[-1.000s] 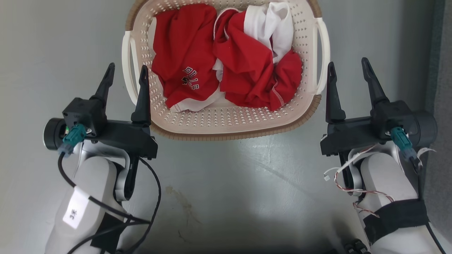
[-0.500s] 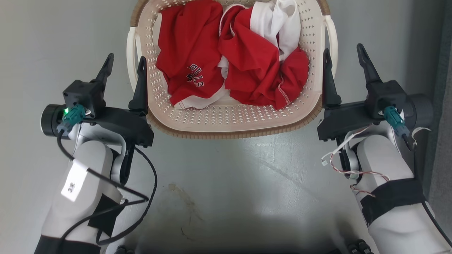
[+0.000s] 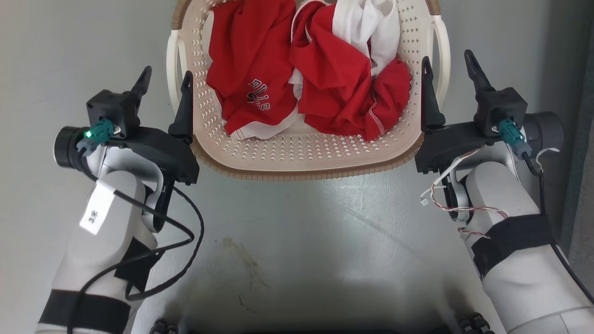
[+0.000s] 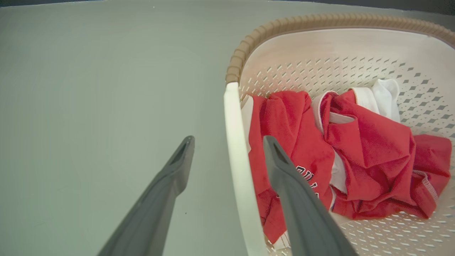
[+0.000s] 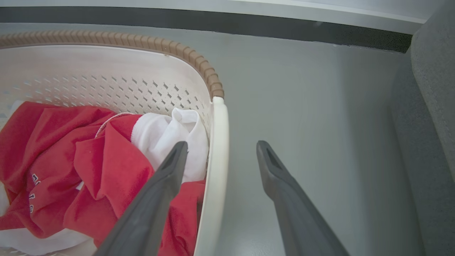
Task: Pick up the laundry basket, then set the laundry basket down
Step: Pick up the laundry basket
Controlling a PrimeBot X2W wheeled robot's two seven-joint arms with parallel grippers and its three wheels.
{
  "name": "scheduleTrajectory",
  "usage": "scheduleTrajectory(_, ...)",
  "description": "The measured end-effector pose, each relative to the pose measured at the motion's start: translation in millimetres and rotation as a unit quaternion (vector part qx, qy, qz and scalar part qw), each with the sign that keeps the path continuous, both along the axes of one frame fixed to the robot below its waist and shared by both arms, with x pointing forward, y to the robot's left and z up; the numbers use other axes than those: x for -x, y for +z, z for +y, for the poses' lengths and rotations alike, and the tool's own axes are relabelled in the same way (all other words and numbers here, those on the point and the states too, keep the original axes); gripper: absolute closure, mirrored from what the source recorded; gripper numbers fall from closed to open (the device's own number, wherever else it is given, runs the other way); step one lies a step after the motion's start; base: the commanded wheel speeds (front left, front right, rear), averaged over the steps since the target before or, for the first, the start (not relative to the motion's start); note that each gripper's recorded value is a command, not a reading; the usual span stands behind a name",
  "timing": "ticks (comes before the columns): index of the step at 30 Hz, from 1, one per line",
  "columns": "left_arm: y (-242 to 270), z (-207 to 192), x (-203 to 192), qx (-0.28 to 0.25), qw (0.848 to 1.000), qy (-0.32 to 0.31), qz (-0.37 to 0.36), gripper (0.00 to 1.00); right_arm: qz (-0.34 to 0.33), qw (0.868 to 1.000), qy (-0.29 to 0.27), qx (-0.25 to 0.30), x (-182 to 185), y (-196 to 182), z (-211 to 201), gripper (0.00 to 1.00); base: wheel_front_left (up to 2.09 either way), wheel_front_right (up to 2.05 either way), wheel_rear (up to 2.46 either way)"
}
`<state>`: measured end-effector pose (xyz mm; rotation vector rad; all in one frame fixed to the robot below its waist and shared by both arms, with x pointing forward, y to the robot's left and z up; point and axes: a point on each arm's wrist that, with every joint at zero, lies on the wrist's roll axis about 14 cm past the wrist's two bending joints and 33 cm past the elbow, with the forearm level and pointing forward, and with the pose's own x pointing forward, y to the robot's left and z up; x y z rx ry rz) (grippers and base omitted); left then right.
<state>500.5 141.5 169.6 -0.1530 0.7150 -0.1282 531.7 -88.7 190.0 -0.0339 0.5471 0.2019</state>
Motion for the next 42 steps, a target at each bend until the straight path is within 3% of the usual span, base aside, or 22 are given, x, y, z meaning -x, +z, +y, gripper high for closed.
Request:
scheduleTrajectory(30,-35,-4,19,0.001,0.997,-0.013,0.081,0.00,0.074,0.997,0.009,0.002,9,-40,6,0.00,0.00,0.00,0.00)
scheduleTrajectory(31,-35,-5,18,0.001,0.997,-0.012,0.081,0.02,0.074,0.997,0.009,0.002,9,-41,7,0.08,0.00,0.00,0.00)
scheduleTrajectory(32,-35,-5,18,0.001,0.997,-0.012,0.082,0.02,0.075,0.997,0.011,0.003,8,-41,7,0.63,0.00,0.00,0.00)
scheduleTrajectory(33,-35,-5,19,0.003,0.996,-0.014,0.083,1.00,0.076,0.997,0.011,0.003,9,-41,8,1.00,0.00,0.00,0.00)
scheduleTrajectory(42,-37,-14,22,0.010,0.996,-0.018,0.089,1.00,0.080,0.997,0.013,-0.006,8,-42,16,1.00,0.00,0.00,0.00)
